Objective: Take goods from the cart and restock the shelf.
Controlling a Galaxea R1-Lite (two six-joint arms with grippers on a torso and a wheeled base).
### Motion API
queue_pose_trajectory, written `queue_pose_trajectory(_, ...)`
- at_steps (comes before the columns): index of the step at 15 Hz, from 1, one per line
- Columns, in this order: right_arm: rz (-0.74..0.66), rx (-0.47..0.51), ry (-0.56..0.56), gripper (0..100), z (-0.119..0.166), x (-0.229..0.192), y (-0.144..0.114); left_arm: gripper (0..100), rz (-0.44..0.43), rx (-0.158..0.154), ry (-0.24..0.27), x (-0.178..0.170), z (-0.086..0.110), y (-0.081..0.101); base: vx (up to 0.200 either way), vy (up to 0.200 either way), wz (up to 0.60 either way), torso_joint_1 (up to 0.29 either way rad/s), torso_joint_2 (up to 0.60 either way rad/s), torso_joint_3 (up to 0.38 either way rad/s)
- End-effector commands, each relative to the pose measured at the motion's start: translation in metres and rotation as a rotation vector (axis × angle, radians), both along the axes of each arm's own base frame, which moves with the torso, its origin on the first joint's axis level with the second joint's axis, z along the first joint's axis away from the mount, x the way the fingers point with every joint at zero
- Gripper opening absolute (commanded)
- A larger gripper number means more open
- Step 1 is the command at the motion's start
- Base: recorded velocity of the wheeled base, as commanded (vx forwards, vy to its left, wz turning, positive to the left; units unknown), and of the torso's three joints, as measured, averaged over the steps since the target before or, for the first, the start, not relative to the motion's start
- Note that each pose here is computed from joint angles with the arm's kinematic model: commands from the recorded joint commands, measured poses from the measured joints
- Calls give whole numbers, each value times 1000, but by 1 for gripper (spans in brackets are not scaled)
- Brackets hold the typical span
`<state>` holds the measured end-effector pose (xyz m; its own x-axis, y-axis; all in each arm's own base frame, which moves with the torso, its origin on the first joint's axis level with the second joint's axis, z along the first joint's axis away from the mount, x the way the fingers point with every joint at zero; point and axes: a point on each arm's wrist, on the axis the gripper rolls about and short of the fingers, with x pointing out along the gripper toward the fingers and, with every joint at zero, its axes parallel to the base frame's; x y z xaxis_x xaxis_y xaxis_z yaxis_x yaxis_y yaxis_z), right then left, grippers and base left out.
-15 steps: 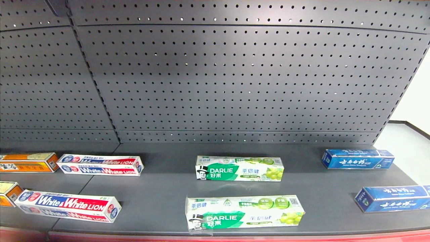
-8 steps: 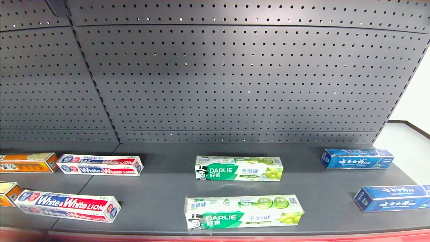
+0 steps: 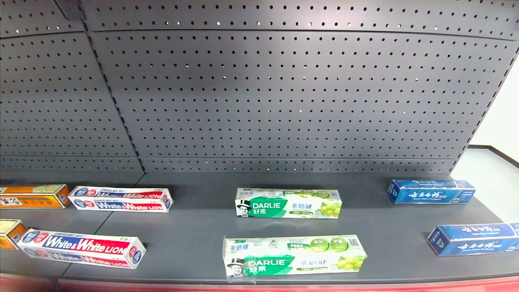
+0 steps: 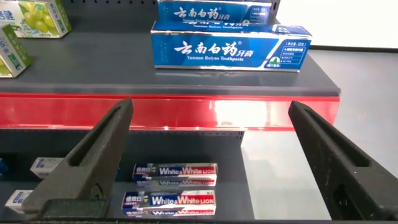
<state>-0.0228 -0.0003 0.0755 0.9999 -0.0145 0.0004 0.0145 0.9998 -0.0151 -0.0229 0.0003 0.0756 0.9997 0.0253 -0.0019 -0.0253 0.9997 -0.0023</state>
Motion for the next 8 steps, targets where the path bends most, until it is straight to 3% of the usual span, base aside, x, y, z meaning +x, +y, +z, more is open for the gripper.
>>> queue_pose_trajectory(1,1,0,0,100,0,0,0,100,1,-1,0,0,0,0,0,0,0,0,0,0)
queue_pose_trajectory(8,-1,11,0,100,0,0,0,100,2,-2,0,0,0,0,0,0,0,0,0,0)
